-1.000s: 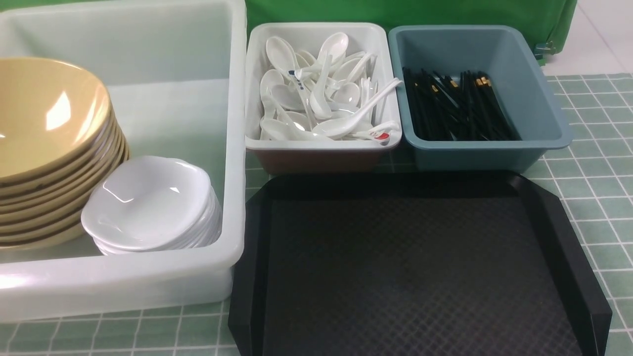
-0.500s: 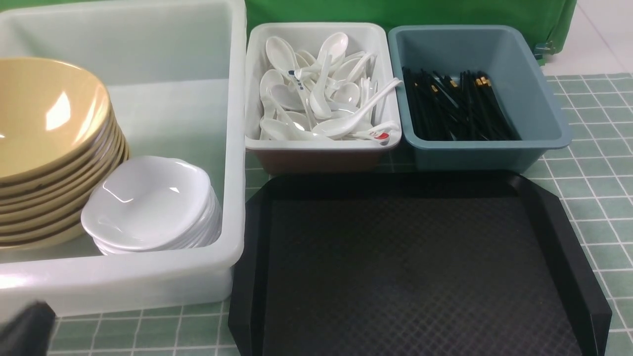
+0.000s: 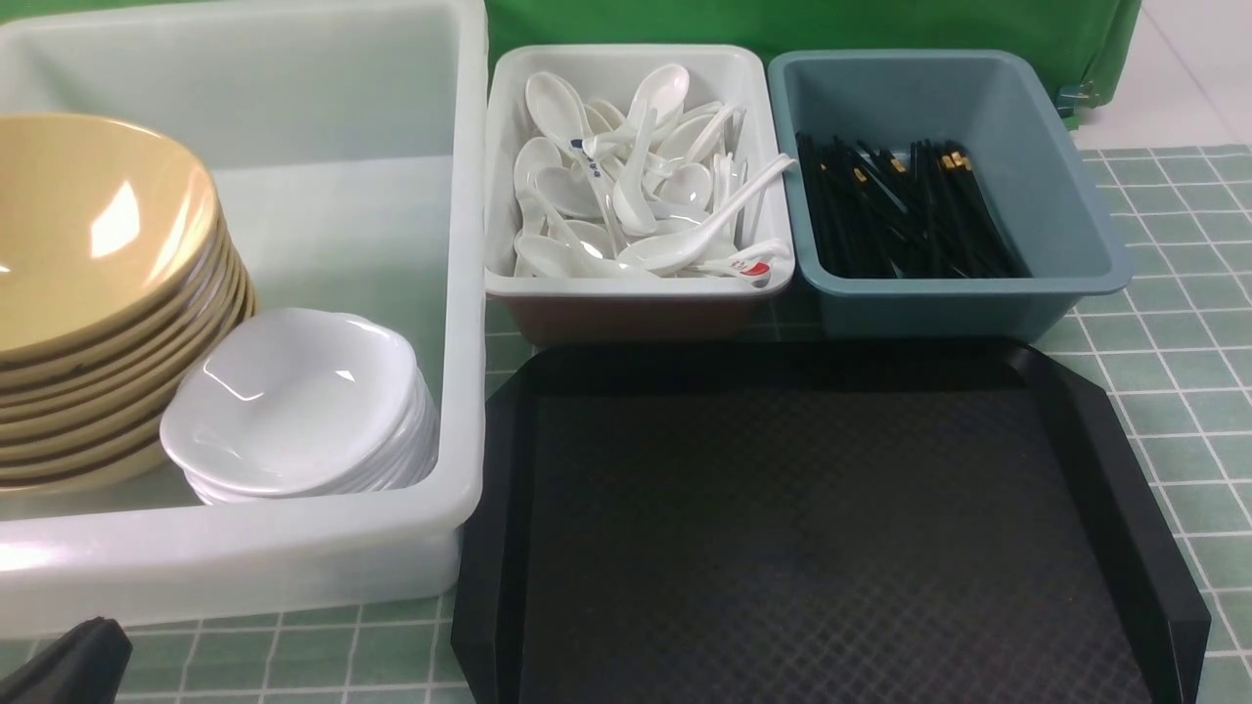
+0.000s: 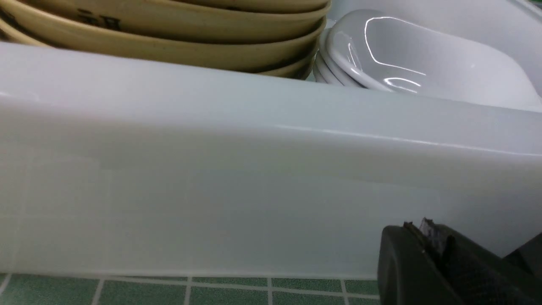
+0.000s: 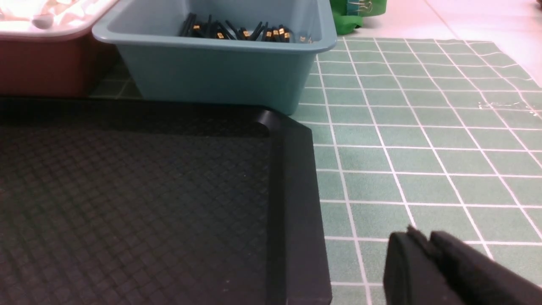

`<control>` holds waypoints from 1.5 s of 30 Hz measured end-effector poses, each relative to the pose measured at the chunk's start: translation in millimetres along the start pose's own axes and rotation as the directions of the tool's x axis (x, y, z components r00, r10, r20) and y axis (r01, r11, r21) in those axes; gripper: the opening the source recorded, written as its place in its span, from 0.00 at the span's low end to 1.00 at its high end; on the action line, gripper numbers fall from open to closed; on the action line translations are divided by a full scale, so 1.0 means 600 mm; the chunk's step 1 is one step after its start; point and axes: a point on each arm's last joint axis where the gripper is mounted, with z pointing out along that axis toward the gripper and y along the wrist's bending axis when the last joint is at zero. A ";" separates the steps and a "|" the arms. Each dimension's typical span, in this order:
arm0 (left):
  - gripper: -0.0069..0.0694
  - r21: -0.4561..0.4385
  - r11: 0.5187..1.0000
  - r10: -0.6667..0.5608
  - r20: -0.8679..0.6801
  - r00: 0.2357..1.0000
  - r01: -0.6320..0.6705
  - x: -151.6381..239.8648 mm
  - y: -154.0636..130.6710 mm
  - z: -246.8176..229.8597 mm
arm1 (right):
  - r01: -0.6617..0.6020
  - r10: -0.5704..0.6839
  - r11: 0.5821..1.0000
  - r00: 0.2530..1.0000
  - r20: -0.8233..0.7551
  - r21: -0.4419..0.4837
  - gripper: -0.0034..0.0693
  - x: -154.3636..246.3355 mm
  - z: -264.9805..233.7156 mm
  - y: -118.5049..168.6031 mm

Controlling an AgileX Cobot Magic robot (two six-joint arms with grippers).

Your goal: On blue table put chopsticks spoon bowls plates into blue grey white boxes.

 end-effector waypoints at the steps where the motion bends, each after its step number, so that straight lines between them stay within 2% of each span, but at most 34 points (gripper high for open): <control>1: 0.10 0.000 1.000 0.000 0.000 1.000 0.000 0.000 0.000 0.000 | 0.000 0.000 1.000 1.000 0.000 0.000 0.19 0.000 0.000 0.000; 45: 0.10 0.000 1.000 -0.001 0.000 1.000 0.001 0.000 0.000 0.000 | 0.001 -0.001 1.000 1.000 -0.001 0.000 0.24 0.000 0.000 0.000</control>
